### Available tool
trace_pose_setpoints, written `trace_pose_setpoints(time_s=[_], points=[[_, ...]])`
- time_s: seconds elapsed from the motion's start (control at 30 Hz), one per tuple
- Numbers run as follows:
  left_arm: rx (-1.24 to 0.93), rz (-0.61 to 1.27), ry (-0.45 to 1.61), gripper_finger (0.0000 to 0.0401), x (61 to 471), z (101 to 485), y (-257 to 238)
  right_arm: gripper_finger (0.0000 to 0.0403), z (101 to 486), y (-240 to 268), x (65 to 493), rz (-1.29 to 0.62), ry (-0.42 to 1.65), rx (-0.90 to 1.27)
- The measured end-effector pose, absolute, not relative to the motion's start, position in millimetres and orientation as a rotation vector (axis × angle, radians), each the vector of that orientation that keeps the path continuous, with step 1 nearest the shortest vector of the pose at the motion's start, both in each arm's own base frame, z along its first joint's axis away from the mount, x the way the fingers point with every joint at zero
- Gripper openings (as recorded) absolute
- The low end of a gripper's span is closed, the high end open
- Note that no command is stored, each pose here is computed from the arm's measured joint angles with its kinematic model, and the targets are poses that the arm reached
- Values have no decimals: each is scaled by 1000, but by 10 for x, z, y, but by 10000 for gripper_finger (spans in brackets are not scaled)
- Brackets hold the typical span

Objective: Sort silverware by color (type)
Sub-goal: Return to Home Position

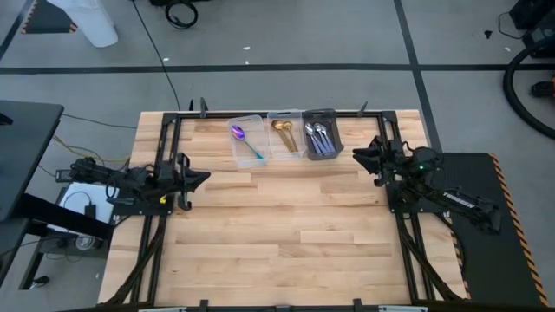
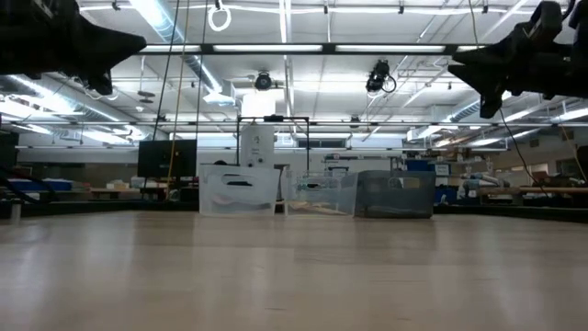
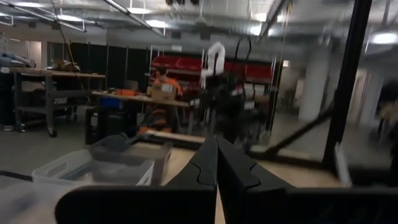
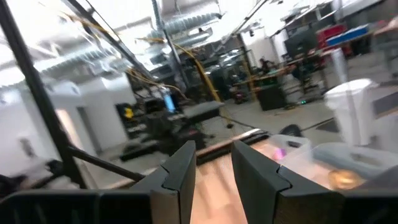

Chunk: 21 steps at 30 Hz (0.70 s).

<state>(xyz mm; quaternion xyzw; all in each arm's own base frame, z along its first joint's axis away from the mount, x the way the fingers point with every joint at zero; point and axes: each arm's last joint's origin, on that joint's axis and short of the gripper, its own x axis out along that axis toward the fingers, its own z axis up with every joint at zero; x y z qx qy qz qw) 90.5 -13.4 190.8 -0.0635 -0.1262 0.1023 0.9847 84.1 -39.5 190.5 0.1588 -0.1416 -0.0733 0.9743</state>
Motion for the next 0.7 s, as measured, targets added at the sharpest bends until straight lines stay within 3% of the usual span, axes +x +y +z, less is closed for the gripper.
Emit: trace_pose_setpoints(time_s=[0.27, 0.47, 0.7], points=[[17, 215, -84, 18, 935, 1746, -140, 114, 1751, -442, 863, -288, -149, 309], [247, 222, -52, 19, 936, 1739, -141, 114, 1688, -473, 858, -408, -58, 99], [390, 228, -44, 20, 935, 1746, -140, 114, 1687, -476, 857, -419, -60, 111]])
